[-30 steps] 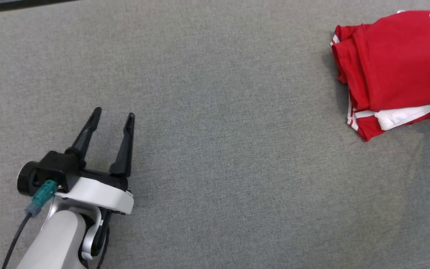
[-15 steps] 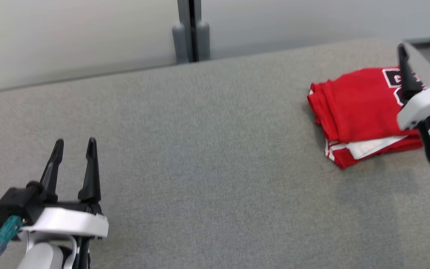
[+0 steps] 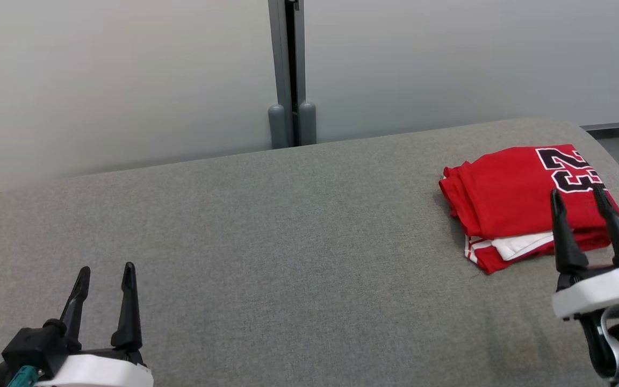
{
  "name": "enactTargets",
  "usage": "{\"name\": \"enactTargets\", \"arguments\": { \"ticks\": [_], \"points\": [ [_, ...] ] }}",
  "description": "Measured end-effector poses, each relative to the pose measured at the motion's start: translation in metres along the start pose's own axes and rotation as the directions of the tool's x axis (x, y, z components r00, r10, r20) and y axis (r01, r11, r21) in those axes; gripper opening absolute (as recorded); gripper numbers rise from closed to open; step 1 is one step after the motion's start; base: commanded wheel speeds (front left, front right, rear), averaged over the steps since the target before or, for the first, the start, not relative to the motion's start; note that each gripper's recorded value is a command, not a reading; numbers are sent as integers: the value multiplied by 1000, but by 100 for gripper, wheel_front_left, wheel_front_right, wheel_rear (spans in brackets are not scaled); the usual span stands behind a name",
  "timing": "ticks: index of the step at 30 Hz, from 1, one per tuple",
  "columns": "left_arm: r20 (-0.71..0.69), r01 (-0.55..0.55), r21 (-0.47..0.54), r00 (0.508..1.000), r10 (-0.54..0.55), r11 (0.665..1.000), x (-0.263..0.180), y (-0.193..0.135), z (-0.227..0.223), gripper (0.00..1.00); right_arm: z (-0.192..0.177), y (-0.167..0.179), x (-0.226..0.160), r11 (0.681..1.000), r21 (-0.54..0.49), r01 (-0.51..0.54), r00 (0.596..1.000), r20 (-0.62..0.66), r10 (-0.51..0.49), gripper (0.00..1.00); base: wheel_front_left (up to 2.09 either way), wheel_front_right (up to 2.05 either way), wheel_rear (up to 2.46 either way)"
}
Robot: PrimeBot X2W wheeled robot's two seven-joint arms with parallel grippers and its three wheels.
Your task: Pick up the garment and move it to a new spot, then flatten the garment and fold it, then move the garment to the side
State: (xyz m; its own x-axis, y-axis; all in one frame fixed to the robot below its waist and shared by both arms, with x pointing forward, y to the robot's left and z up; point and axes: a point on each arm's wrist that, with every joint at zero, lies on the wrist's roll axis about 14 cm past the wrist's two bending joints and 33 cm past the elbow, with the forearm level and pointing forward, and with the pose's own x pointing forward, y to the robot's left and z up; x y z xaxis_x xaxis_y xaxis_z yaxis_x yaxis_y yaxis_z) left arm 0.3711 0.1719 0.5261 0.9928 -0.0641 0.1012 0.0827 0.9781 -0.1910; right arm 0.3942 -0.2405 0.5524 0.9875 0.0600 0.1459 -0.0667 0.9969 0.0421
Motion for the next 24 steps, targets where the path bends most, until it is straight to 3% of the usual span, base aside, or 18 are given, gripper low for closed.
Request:
{"name": "enactTargets", "arguments": {
  "ticks": [7,24],
  "points": [
    [-7,-30,14,1000,30,999,-7,6,-4,100,-10,20,-17,999,29,-24,999,-20,25,100,0,0,0],
    [-28,-74,41,997,75,996,-14,20,-11,100,-16,45,-20,995,59,-79,995,-63,83,100,0,0,0]
  ]
}}
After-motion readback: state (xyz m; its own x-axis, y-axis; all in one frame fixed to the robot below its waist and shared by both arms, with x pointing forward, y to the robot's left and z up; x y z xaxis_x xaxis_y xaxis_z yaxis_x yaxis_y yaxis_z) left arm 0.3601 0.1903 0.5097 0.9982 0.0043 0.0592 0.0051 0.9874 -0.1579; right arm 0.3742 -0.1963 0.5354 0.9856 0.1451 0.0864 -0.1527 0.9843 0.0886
